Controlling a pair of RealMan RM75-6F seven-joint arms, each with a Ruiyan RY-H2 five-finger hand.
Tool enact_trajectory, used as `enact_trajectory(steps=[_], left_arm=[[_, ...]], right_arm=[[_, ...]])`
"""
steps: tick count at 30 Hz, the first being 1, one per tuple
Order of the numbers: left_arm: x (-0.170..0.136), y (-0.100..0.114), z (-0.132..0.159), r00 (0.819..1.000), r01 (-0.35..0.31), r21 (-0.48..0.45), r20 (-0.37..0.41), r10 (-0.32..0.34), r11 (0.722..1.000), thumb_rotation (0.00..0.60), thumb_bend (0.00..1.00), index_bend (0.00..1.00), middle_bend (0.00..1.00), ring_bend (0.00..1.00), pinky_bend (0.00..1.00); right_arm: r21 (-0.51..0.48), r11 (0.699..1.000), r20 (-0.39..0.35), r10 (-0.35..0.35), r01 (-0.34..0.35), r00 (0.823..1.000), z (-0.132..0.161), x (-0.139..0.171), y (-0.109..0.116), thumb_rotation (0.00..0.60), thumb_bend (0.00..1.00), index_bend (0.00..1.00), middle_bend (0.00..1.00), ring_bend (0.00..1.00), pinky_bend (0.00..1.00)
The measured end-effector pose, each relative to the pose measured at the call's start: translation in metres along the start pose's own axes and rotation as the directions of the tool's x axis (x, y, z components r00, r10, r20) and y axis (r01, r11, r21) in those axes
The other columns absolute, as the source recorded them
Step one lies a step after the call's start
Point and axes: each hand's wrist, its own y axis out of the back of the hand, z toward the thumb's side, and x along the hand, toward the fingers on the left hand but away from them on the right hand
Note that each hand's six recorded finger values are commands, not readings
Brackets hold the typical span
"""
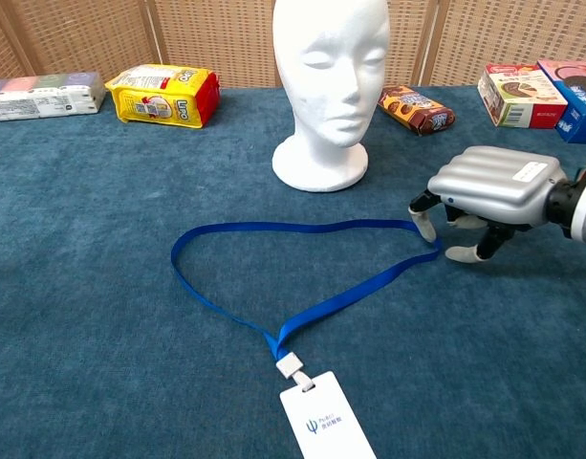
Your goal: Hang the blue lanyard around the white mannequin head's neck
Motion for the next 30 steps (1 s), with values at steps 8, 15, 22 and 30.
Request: enact_trajectory(steps=[8, 15, 22, 30], left_arm=[[-0.0013, -0.0021, -0.0025, 1.0, 0.006, -0.003, -0.005, -0.006, 1.0, 0.122, 0.09, 0.44, 0.95, 0.99, 0.89], [-0.0021, -0.003, -0.0036, 1.0, 0.008, -0.007, -0.006, -0.008, 1.0, 0.121, 0.09, 0.44, 0.95, 0.99, 0.9], [-0.0027, -0.0038, -0.0033, 1.0, 0.011, -0.009, -0.005, -0.011, 1.0, 0.12, 0.09, 0.44, 0.95, 0.99, 0.89], [-0.0025, -0.0027, -0.0035, 1.0, 0.009, -0.008, -0.005, -0.009, 1.0, 0.119, 0.09, 0.44, 0.95, 0.99, 0.9]], right_arm=[[0.007, 1.0, -0.006, 0.001, -0.001, 1.0, 0.0042, -0.0037, 0.0004, 0.599, 0.35, 0.49, 1.0, 1.0, 1.0], [0.016, 1.0, -0.009, 0.004, -0.004, 1.0, 0.0064, -0.0051, -0.0015, 0.6, 0.35, 0.49, 1.0, 1.0, 1.0], [0.022, 1.0, -0.011, 0.008, -0.008, 1.0, 0.0073, -0.0055, -0.0036, 0.6, 0.35, 0.5, 1.0, 1.0, 1.0], [0.02, 1.0, -0.01, 0.008, -0.008, 1.0, 0.0084, -0.0078, -0.0048, 0.6, 0.37, 0.51, 1.0, 1.0, 1.0]])
